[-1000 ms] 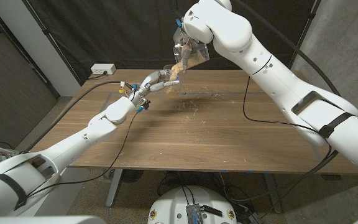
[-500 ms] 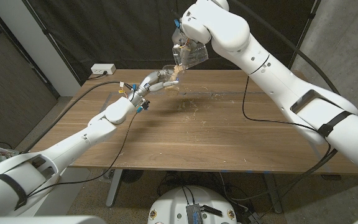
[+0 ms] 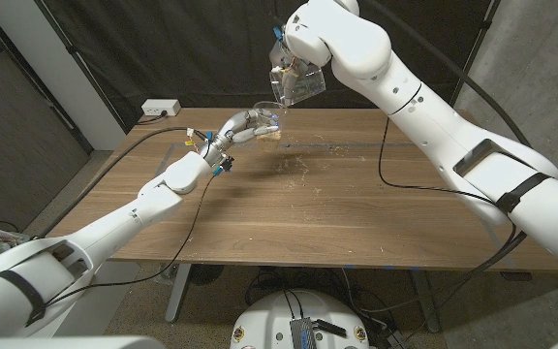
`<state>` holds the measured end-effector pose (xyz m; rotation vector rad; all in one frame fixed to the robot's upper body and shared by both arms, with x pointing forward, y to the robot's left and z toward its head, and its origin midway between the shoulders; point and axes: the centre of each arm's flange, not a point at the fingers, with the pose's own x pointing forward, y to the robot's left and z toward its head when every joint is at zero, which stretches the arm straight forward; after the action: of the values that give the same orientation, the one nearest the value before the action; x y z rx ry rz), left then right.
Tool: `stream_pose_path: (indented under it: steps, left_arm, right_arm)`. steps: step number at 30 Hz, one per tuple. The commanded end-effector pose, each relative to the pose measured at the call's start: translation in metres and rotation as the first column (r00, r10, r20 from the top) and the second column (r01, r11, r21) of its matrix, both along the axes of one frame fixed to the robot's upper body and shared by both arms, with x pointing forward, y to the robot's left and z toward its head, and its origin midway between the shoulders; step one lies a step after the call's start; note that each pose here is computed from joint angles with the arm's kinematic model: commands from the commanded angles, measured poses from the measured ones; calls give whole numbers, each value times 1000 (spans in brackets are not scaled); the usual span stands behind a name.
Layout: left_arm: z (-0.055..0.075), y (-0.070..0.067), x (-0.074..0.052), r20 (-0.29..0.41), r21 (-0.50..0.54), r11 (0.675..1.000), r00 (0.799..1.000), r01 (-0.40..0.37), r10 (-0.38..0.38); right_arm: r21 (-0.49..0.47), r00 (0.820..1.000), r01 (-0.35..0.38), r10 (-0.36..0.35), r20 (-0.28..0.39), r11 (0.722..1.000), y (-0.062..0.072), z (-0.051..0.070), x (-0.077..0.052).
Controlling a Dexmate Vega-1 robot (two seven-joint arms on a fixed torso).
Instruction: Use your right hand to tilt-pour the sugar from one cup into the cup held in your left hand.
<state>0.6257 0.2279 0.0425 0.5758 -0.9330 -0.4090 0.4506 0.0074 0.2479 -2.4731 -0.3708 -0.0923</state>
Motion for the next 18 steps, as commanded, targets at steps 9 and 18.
stream_pose_path:
  steps: [9,18]
  left_arm:
    - [-3,2,3,19,-53,998,999,30,-29]
    - [-8,5,3,26,-106,993,998,55,-53]
  right_arm:
    - [467,983,-175,184,27,867,-54,50,-31]
    - [763,926,-298,369,84,574,-125,53,-30]
